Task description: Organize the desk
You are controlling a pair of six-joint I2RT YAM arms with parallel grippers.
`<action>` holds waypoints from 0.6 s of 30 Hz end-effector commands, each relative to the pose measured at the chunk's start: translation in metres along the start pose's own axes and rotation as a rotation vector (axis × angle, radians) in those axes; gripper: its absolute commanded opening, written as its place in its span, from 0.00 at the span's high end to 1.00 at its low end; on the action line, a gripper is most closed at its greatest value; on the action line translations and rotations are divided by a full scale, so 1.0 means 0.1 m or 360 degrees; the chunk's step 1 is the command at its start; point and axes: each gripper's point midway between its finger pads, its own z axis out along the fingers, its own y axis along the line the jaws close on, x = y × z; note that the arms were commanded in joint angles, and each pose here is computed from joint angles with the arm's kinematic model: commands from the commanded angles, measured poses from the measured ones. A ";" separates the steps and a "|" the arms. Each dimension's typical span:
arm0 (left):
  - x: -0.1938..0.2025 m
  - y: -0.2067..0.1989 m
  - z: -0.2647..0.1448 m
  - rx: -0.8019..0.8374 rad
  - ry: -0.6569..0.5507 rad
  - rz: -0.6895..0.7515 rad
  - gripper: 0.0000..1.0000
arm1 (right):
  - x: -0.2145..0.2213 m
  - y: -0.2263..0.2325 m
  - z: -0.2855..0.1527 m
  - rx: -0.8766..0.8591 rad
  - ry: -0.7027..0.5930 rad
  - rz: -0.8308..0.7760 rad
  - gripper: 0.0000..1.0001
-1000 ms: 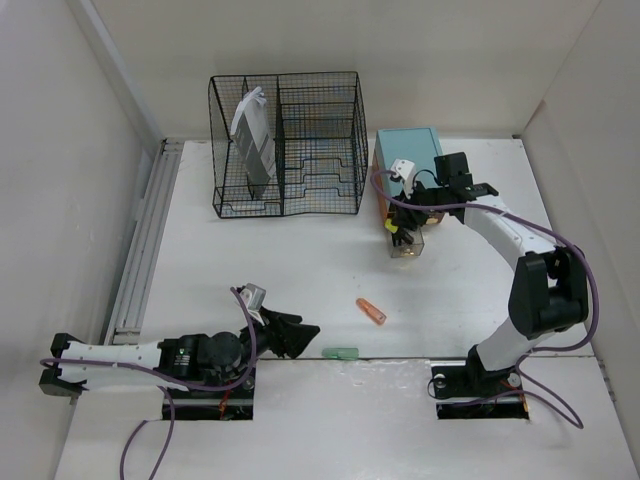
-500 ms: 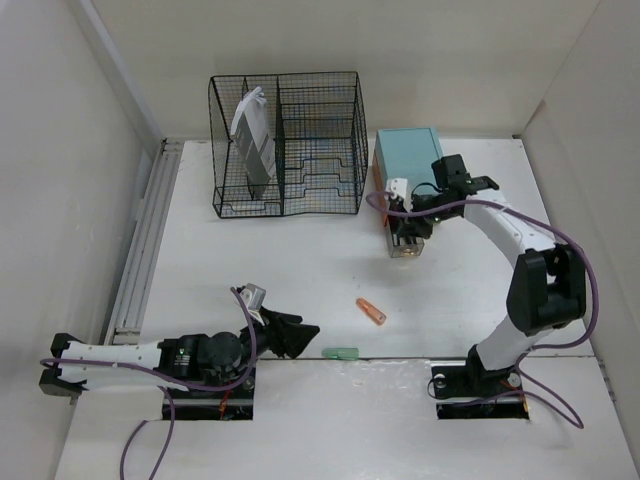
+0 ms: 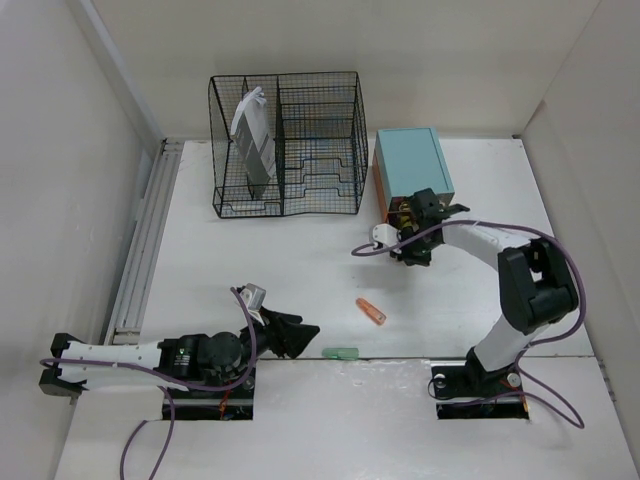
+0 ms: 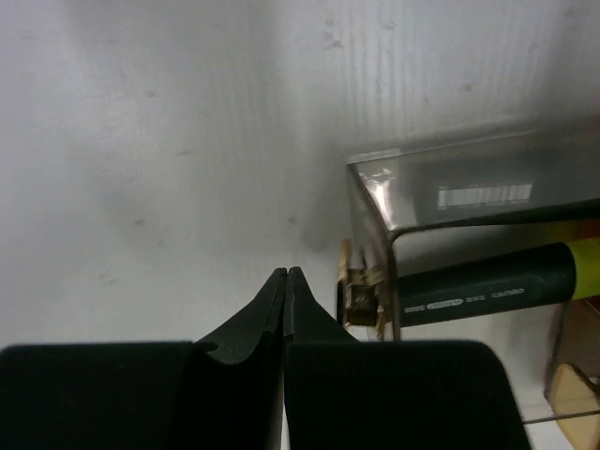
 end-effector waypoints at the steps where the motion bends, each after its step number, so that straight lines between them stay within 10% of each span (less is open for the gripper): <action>1: -0.03 -0.04 0.01 0.0019 -0.0027 -0.0011 0.38 | -0.07 -0.63 -0.11 0.0556 0.0113 0.0080 1.00; 18: -0.06 -0.07 0.02 0.0015 -0.0023 -0.0006 0.38 | -0.10 -1.53 -0.20 0.1278 0.0408 0.0295 1.00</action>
